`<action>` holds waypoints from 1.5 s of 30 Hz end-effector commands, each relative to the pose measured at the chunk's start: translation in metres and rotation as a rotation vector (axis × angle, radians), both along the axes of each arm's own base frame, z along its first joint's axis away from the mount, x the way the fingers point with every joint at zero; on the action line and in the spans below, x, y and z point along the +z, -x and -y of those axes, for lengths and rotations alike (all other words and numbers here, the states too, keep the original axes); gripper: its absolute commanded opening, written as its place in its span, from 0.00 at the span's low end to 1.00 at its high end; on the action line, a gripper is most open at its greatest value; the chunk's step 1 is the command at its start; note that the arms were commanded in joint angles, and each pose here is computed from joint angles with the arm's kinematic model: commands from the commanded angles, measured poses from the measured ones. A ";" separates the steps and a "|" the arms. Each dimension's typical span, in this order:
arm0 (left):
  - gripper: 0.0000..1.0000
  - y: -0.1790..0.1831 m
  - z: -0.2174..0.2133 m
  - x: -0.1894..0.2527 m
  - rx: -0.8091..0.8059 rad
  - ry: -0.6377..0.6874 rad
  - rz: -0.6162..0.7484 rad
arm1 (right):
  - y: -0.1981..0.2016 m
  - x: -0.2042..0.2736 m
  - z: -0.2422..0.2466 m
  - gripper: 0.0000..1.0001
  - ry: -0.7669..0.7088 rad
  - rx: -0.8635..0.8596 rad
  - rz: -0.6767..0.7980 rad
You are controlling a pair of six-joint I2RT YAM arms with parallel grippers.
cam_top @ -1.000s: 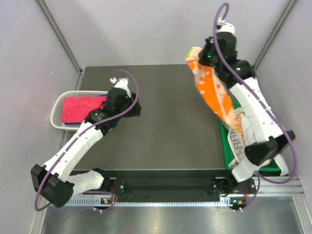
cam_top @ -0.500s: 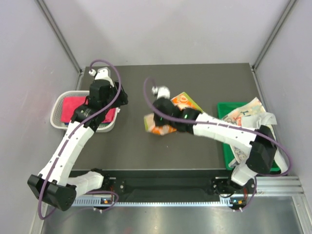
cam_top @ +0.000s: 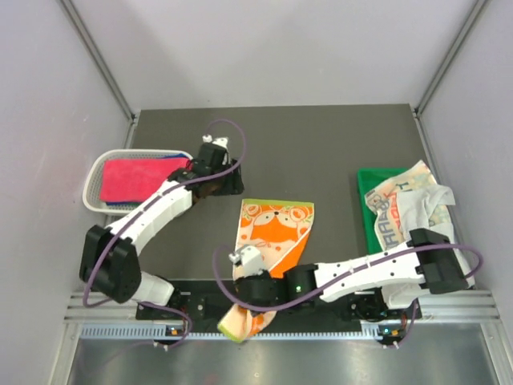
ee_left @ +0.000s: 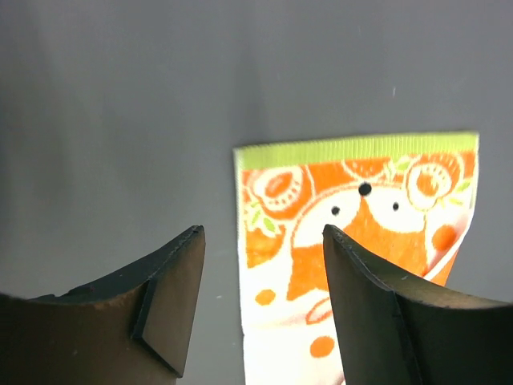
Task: Fold and stack the towels
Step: Move the towel to the center of the board, then flatten out the crumpled towel
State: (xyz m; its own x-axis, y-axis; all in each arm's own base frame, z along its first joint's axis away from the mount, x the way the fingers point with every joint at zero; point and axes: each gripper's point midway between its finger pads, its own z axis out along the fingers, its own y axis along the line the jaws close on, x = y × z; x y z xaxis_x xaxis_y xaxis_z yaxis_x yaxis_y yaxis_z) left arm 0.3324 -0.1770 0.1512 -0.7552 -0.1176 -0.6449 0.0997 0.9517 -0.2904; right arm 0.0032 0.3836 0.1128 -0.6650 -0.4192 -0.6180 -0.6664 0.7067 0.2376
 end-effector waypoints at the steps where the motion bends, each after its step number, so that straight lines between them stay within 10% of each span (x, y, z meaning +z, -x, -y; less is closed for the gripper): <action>1: 0.66 -0.005 0.022 -0.017 -0.013 0.031 -0.023 | -0.035 0.015 0.049 0.44 -0.008 -0.239 0.041; 10: 0.65 -0.003 0.031 -0.077 0.004 -0.014 -0.138 | -0.186 0.034 0.195 0.51 -0.077 -0.750 0.139; 19: 0.63 -0.011 0.038 -0.117 0.016 -0.054 -0.203 | -0.287 -0.002 0.237 0.49 0.016 -0.781 0.136; 45: 0.31 0.005 0.029 -0.163 0.038 -0.128 -0.271 | -0.320 -0.081 0.191 0.53 0.016 -0.712 -0.024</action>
State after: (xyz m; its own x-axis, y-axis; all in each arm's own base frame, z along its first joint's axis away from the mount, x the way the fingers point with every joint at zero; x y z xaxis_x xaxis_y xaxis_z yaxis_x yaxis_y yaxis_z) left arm 0.3561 -0.2169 0.0248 -0.8391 -0.1246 -0.5296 0.0066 0.9710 -0.2389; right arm 0.3108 0.1759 0.0256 -0.8087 0.0959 -0.5804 -0.0237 0.9805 0.1950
